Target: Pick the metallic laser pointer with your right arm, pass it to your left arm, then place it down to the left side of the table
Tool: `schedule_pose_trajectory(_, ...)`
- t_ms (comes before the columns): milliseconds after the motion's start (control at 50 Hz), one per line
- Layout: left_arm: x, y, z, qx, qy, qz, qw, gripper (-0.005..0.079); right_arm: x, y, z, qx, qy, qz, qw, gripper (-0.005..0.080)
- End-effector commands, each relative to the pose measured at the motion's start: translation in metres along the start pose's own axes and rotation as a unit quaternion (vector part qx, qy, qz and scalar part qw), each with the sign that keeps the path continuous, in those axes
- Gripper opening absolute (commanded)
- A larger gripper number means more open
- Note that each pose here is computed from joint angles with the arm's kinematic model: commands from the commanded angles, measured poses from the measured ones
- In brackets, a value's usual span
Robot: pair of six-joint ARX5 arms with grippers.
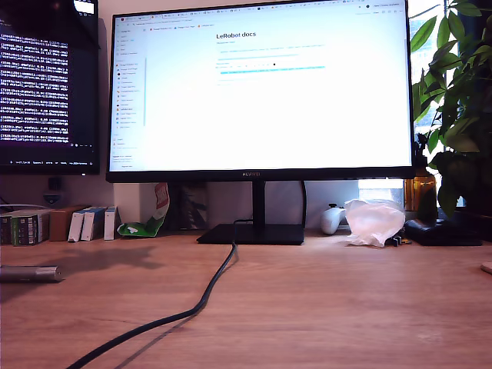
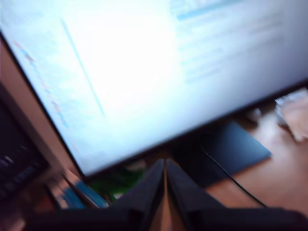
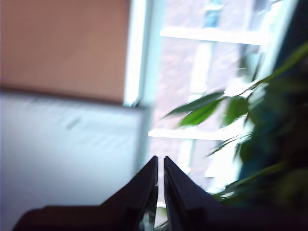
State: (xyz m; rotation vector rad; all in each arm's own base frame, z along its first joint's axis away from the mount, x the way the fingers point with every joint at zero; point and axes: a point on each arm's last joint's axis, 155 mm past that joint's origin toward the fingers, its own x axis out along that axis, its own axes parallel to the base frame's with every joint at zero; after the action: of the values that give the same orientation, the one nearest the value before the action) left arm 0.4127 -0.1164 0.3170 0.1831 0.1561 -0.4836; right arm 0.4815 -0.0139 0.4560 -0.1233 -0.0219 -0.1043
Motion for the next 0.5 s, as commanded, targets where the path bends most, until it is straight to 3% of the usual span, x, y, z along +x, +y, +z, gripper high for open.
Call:
schedule_pose_trajectory(0,-0.009,0.018,0.048,0.017,-0.061,0.026,0.998,-0.0024,-0.025,-0.030,0.033,0.017,-0.033,-0.029,0.999,-0.0011)
schedule_pose_trajectory(180,-0.034,0.041,0.114,0.040,-0.125,0.058,0.990,-0.0024,-0.056,-0.069,0.062,0.056,-0.068,-0.066,0.994,-0.0011)
schedule_pose_trajectory(340,-0.061,0.037,0.168,0.020,-0.158,0.045,0.986,-0.0024,-0.076,-0.058,0.081,0.075,-0.090,-0.028,0.993,-0.0011)
schedule_pose_trajectory(480,-0.083,0.022,0.193,0.004,-0.168,0.012,0.986,-0.0024,-0.093,-0.045,0.092,0.074,-0.097,-0.004,0.993,-0.0011)
